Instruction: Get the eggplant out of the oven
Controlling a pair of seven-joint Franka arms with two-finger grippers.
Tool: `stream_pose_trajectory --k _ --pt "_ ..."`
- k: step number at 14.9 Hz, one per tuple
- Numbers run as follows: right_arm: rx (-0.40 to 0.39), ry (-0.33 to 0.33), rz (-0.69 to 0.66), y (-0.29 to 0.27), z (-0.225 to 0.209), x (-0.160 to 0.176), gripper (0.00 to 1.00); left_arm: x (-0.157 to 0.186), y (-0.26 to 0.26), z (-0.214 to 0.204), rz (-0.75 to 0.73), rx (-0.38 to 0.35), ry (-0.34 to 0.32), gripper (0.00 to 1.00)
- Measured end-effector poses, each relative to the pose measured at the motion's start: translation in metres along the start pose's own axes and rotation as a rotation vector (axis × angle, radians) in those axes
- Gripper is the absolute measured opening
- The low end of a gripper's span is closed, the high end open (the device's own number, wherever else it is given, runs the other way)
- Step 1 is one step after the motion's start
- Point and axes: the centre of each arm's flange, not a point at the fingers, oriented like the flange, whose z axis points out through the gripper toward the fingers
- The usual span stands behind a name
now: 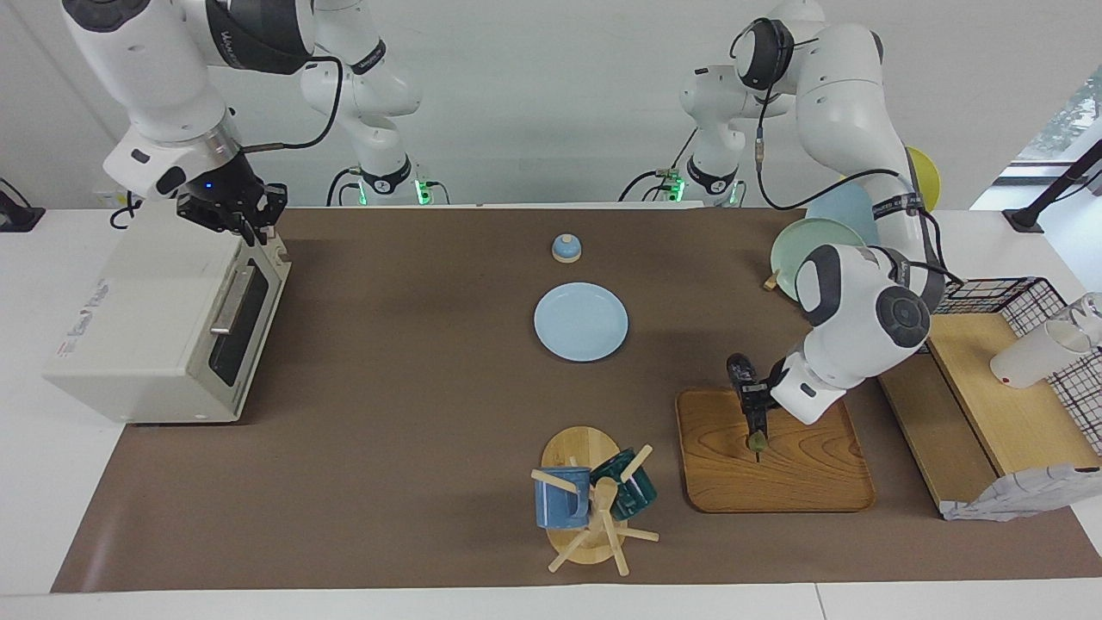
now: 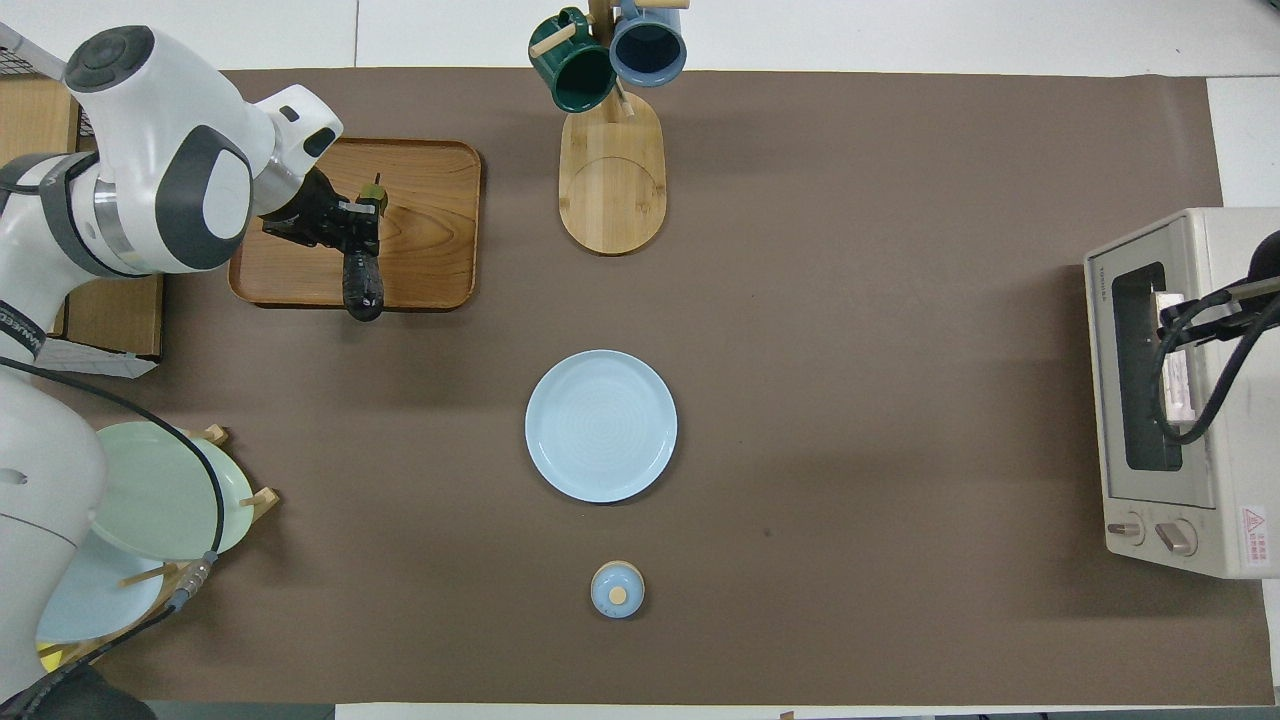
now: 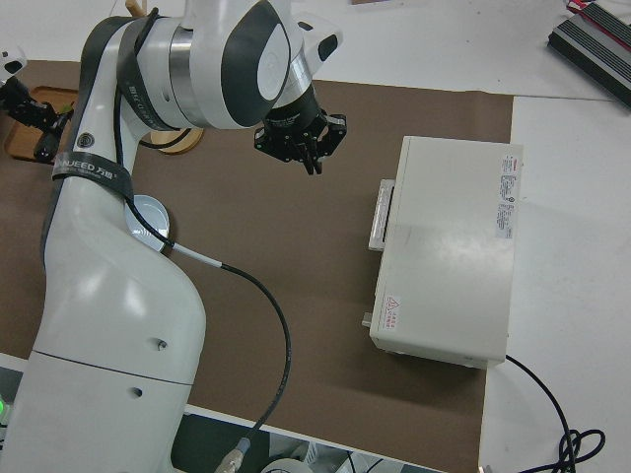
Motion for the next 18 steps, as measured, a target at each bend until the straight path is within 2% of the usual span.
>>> stream_pose_trajectory --k 3,6,7,9,12,14,16,18 --pt "0.014 -0.034 0.082 -0.002 0.004 -0.001 0.64 0.004 0.0 -0.002 0.007 -0.004 0.029 0.27" --pt "0.013 -0.031 0.089 -0.012 -0.001 0.0 0.93 0.005 -0.001 -0.002 0.032 -0.004 0.035 0.27" --pt "0.012 -0.028 0.086 -0.016 -0.002 0.001 1.0 0.005 -0.002 -0.003 0.038 -0.004 0.037 0.27" --pt "0.009 -0.022 0.08 -0.019 -0.004 0.002 1.0 0.007 -0.002 -0.004 0.049 -0.004 0.049 0.27" --pt "0.003 0.009 0.073 -0.023 -0.009 0.004 1.0 0.016 0.002 -0.007 0.085 0.003 0.138 0.27" --pt "0.008 0.021 0.075 -0.023 -0.012 0.003 1.0 0.015 0.003 -0.002 0.117 0.016 0.135 0.27" --pt "0.052 0.029 0.1 -0.014 -0.013 0.0 1.0 0.015 0.003 -0.001 0.127 0.018 0.134 0.27" --pt "0.069 0.034 0.124 -0.002 -0.013 -0.004 1.0 0.015 0.002 -0.001 0.132 0.018 0.13 0.42"
